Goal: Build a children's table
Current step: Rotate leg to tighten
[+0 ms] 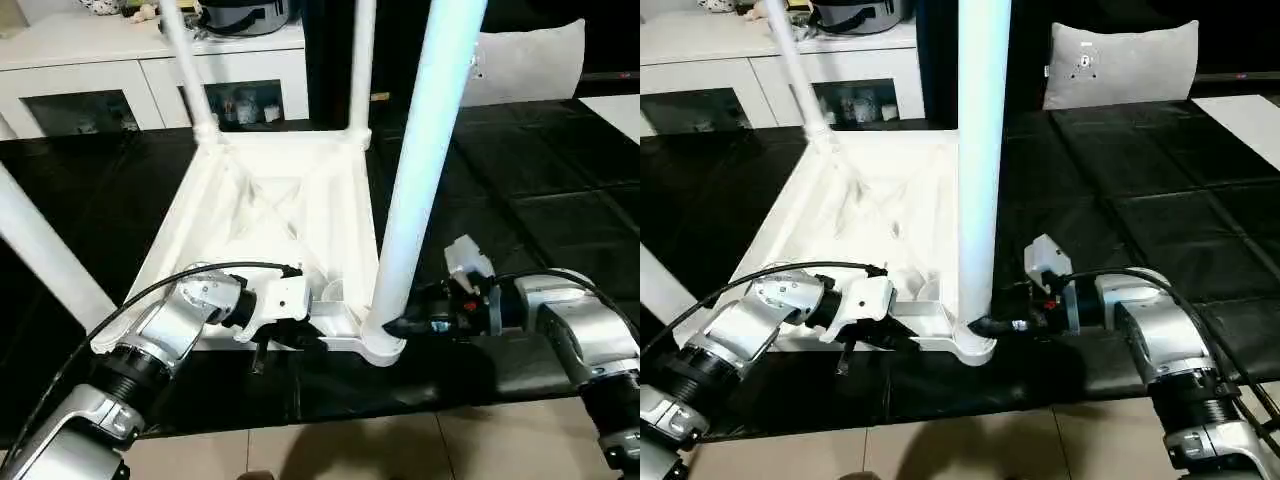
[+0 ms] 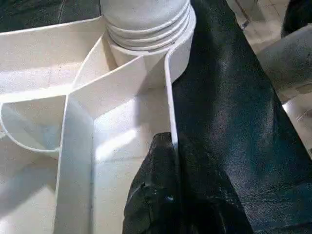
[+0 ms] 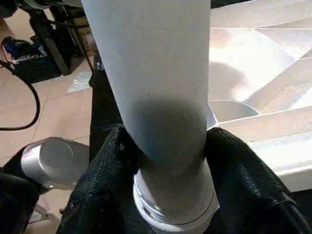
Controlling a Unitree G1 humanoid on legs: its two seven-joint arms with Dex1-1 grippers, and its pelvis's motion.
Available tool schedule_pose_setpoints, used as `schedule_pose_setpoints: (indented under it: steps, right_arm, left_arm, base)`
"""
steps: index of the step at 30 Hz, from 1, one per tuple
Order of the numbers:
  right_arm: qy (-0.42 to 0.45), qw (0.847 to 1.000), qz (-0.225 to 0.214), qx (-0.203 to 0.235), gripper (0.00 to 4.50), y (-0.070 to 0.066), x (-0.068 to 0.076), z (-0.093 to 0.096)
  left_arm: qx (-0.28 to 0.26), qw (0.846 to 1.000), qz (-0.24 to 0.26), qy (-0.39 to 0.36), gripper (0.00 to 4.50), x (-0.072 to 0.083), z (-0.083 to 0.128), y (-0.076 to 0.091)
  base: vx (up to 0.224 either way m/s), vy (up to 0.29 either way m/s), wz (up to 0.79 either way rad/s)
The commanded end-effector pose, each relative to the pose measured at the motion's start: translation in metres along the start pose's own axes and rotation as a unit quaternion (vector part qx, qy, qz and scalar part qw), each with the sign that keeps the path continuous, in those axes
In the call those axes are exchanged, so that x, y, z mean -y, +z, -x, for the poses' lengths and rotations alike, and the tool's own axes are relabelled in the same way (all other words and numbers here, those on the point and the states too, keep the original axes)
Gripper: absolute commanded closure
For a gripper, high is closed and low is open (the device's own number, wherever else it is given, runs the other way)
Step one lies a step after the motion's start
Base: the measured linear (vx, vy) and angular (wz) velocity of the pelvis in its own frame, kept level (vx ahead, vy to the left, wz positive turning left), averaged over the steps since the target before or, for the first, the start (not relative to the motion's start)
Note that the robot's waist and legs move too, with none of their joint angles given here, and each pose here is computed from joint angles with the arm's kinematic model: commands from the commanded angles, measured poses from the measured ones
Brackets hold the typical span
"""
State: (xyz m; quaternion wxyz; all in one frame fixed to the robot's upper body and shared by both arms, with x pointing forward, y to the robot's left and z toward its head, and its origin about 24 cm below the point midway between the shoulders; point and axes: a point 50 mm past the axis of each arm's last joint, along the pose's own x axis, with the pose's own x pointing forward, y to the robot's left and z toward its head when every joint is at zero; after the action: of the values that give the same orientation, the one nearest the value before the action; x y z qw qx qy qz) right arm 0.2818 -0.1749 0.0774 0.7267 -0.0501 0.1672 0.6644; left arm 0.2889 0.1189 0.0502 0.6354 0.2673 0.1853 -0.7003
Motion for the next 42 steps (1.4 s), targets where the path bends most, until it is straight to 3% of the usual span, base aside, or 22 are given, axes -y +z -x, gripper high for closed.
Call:
schedule_pose_setpoints:
  steps: [1, 9, 10, 12, 14, 18, 19, 21, 26, 27, 28, 29, 34, 35, 39, 40, 42]
  right_arm:
    - [0.017, 1.0, 0.007, 0.004, 2.55, 0.006, 0.002, -0.003]
    - [0.025, 0.999, -0.015, 0.022, 2.61, 0.005, -0.001, -0.005]
    - [-0.005, 0.999, -0.035, 0.037, 2.61, 0.006, 0.0, -0.01]
    - [-0.029, 0.998, -0.044, 0.038, 2.61, 0.005, 0.002, -0.013]
    - [-0.132, 0.989, -0.055, 0.036, 2.61, 0.002, 0.014, -0.024]
    - [-0.189, 0.979, -0.071, 0.041, 2.61, 0.002, 0.022, -0.032]
    - [-0.242, 0.964, -0.092, 0.06, 2.61, 0.003, 0.027, -0.048]
    - [-0.276, 0.953, -0.104, 0.072, 2.61, 0.005, 0.03, -0.057]
    - [-0.387, 0.907, -0.104, 0.128, 2.61, 0.021, 0.045, -0.07]
    - [-0.392, 0.905, -0.102, 0.133, 2.61, 0.023, 0.045, -0.07]
    - [-0.382, 0.905, -0.111, 0.155, 2.61, 0.026, 0.044, -0.072]
    - [-0.372, 0.907, -0.114, 0.162, 2.26, 0.026, 0.042, -0.072]
    - [-0.346, 0.921, -0.093, 0.154, 1.71, 0.019, 0.034, -0.06]
    - [-0.343, 0.922, -0.091, 0.154, 1.47, 0.017, 0.032, -0.056]
    - [-0.309, 0.94, -0.06, 0.135, 1.37, 0.008, 0.026, -0.032]
    - [-0.298, 0.945, -0.05, 0.128, 1.08, 0.007, 0.025, -0.026]
    - [-0.282, 0.951, -0.038, 0.118, 1.03, 0.005, 0.023, -0.018]
  left_arm:
    - [-0.001, 0.998, -0.04, -0.048, 4.5, 0.002, -0.006, 0.011]
    - [0.02, 0.999, -0.01, -0.035, 4.5, 0.001, -0.007, 0.012]
    - [0.038, 0.999, 0.024, -0.01, 4.5, -0.002, -0.008, 0.015]
    - [0.041, 0.998, 0.041, 0.002, 4.5, -0.004, -0.009, 0.016]
    - [0.058, 0.995, 0.074, 0.045, 4.5, -0.009, -0.016, 0.022]
    - [0.072, 0.991, 0.089, 0.064, 4.5, -0.011, -0.022, 0.027]
    - [0.089, 0.985, 0.107, 0.098, 4.5, -0.015, -0.033, 0.036]
    - [0.093, 0.981, 0.117, 0.12, 4.5, -0.02, -0.04, 0.042]
    - [0.114, 0.965, 0.14, 0.189, 4.5, -0.033, -0.052, 0.057]
    - [0.118, 0.963, 0.141, 0.197, 4.5, -0.035, -0.052, 0.059]
    - [0.12, 0.962, 0.141, 0.199, 4.5, -0.036, -0.053, 0.061]
    - [0.116, 0.964, 0.138, 0.195, 4.5, -0.035, -0.053, 0.06]
    - [0.088, 0.97, 0.12, 0.192, 4.5, -0.033, -0.045, 0.049]
    - [0.089, 0.972, 0.111, 0.187, 4.5, -0.032, -0.044, 0.048]
    - [0.075, 0.982, 0.085, 0.15, 4.5, -0.025, -0.037, 0.037]
    - [0.069, 0.984, 0.078, 0.145, 4.5, -0.024, -0.035, 0.034]
    - [0.062, 0.986, 0.069, 0.138, 4.5, -0.023, -0.031, 0.03]
  base:
    - [0.0, 0.0, 0.0]
    - [0.0, 0.0, 0.0]
    - [0.0, 0.0, 0.0]
    - [0.0, 0.0, 0.0]
    - [0.0, 0.0, 0.0]
    - [0.0, 0.0, 0.0]
    - [0.0, 0.0, 0.0]
    - [0.0, 0.0, 0.0]
    - [0.0, 0.0, 0.0]
    - [0.0, 0.0, 0.0]
    - [0.0, 0.0, 0.0]
    - [0.0, 0.0, 0.0]
    - [0.0, 0.0, 0.0]
    - [0.051, -0.024, 0.08]
    - [0.013, -0.006, 0.02]
    - [0.0, 0.0, 0.0]
    - [0.0, 0.0, 0.0]
